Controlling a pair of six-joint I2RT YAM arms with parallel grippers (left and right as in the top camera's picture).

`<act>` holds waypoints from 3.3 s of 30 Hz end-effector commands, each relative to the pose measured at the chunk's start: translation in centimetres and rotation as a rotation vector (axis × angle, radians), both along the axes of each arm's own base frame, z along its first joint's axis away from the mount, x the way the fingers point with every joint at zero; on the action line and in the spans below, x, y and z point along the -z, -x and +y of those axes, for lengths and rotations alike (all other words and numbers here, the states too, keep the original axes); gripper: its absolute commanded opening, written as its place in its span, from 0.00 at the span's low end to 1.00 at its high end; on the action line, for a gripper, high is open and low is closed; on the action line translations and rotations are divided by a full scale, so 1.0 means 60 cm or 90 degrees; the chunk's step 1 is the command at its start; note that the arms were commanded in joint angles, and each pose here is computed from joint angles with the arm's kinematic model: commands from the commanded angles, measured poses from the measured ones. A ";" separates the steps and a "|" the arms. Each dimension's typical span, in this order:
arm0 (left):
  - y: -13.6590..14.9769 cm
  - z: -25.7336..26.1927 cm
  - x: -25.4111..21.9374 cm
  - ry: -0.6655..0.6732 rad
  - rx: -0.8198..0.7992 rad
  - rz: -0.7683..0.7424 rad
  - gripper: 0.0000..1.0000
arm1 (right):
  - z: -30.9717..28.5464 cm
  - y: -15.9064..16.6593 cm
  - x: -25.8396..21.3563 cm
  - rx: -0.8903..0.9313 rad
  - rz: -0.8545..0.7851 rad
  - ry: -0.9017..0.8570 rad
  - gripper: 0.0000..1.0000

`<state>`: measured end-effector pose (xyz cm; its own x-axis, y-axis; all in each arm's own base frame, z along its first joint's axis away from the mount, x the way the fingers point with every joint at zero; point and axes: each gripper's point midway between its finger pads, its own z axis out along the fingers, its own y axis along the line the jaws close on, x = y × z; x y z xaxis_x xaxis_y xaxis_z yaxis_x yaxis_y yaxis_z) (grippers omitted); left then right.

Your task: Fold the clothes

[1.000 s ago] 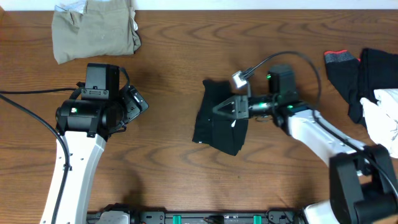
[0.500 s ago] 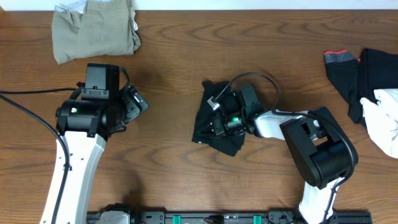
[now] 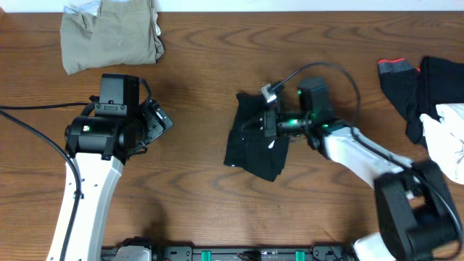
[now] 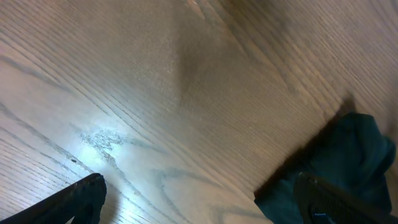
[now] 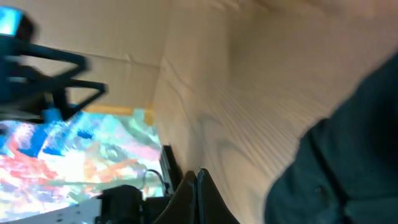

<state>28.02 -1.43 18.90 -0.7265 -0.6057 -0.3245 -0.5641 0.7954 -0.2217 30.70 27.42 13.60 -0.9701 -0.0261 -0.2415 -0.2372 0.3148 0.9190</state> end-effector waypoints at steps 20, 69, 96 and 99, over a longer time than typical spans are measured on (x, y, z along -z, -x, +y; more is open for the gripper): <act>0.004 0.005 0.007 -0.002 -0.013 0.010 0.98 | 0.055 0.107 0.233 -0.105 0.180 0.134 0.01; -0.005 -0.025 0.002 0.029 0.081 -0.007 0.98 | -0.053 -0.166 0.077 0.146 -0.001 -0.058 0.06; -0.076 -0.154 0.139 0.168 0.409 0.061 0.98 | -0.365 0.074 0.017 0.406 0.079 0.609 0.99; -0.078 -0.180 0.167 0.206 0.436 0.081 0.98 | -0.369 0.098 0.027 0.387 0.114 0.628 0.99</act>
<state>33.31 -10.68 10.42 -0.9817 -0.1263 -0.1427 -0.0551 0.9049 -0.4220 25.11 6.25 12.07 -0.9031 0.3688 -0.2198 0.3068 0.9125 0.2705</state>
